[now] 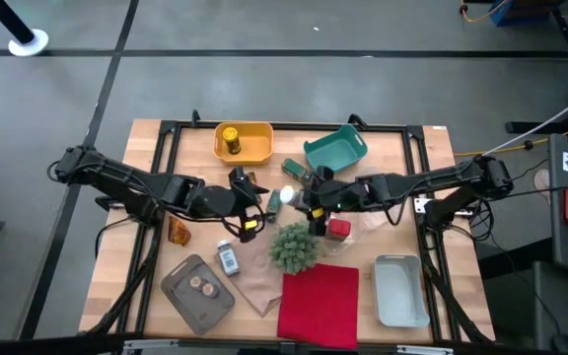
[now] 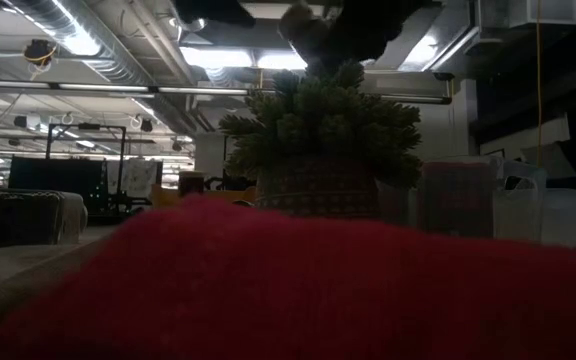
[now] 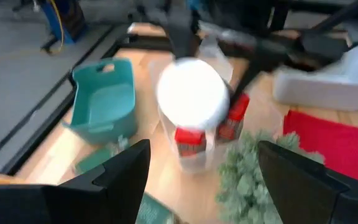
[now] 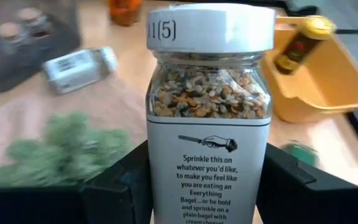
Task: Sort spices by type
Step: Put the right white seasoning bottle into the green bin
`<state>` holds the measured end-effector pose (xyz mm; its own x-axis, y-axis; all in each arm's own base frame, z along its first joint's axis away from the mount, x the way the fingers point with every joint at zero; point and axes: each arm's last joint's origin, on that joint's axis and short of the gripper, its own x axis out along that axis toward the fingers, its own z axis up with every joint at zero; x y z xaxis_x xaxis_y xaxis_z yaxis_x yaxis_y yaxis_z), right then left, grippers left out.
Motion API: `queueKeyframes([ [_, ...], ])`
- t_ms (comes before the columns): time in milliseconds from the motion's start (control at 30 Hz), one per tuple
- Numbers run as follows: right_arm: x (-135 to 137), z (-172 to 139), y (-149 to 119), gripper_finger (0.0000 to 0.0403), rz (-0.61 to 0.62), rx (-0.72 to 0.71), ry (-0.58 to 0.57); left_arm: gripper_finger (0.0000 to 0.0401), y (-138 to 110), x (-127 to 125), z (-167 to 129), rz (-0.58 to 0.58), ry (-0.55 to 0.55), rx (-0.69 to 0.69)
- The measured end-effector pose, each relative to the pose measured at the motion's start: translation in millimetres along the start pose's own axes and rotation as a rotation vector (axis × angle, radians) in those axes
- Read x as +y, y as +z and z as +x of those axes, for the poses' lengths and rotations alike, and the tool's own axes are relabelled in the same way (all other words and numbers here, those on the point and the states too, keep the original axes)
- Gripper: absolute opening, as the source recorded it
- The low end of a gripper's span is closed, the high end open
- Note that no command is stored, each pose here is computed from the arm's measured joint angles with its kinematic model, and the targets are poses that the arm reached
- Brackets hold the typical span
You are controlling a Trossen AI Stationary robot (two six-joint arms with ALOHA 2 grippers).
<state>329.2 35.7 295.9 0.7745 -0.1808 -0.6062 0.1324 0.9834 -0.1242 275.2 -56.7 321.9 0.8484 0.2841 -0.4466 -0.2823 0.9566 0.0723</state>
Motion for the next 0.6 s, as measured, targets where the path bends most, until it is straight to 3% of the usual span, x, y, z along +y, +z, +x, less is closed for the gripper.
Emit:
queueKeyframes([
  [433, -104.2, 12.5, -10.2, 0.0203, 0.117, 0.101, -0.180, 0.0280, -4.5, 1.5, 0.3, 0.048, 0.014, 0.041],
  [600, -149.6, 13.8, -22.4, 0.0203, 0.171, 0.104, -0.227, 0.0280, -2.3, 13.0, 5.9, 0.057, 0.053, 0.043],
])
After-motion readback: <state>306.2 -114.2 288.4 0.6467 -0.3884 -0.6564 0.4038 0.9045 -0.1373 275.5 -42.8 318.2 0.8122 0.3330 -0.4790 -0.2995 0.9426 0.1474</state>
